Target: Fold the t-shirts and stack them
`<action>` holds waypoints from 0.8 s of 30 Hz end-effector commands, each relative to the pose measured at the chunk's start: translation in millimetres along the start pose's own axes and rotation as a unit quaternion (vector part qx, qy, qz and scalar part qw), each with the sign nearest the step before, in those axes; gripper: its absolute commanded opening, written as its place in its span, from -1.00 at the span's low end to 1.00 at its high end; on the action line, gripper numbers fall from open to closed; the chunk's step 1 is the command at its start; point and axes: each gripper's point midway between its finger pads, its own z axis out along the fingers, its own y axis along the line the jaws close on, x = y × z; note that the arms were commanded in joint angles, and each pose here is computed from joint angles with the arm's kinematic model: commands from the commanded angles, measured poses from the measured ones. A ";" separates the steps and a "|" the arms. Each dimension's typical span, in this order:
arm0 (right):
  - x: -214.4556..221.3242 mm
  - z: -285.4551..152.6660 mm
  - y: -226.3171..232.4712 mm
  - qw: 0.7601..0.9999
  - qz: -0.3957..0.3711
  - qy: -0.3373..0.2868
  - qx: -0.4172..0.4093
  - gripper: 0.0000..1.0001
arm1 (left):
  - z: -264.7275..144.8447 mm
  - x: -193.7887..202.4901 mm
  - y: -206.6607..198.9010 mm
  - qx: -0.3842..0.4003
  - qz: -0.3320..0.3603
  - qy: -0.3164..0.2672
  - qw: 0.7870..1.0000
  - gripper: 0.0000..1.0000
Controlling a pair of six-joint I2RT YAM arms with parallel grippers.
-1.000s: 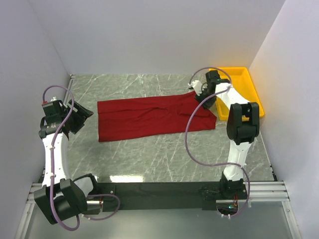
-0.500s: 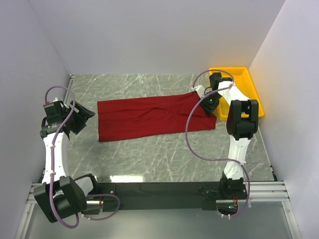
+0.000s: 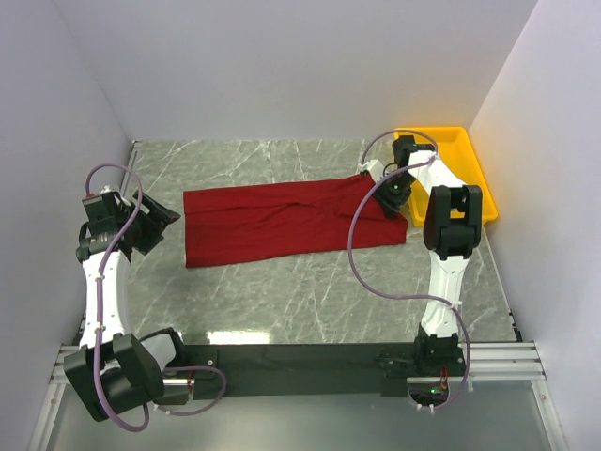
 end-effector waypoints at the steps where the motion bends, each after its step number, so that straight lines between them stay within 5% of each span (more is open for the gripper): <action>1: -9.5 -7.5 -9.6 1.000 -0.014 -0.009 0.010 0.08 | -4.8 -6.5 -9.5 0.021 0.003 -0.014 1.000 0.61; 24: -30.4 -45.9 -4.2 0.994 -0.074 -0.037 0.068 -1.00 | -4.1 -7.6 -10.8 0.022 0.003 -0.012 1.000 0.60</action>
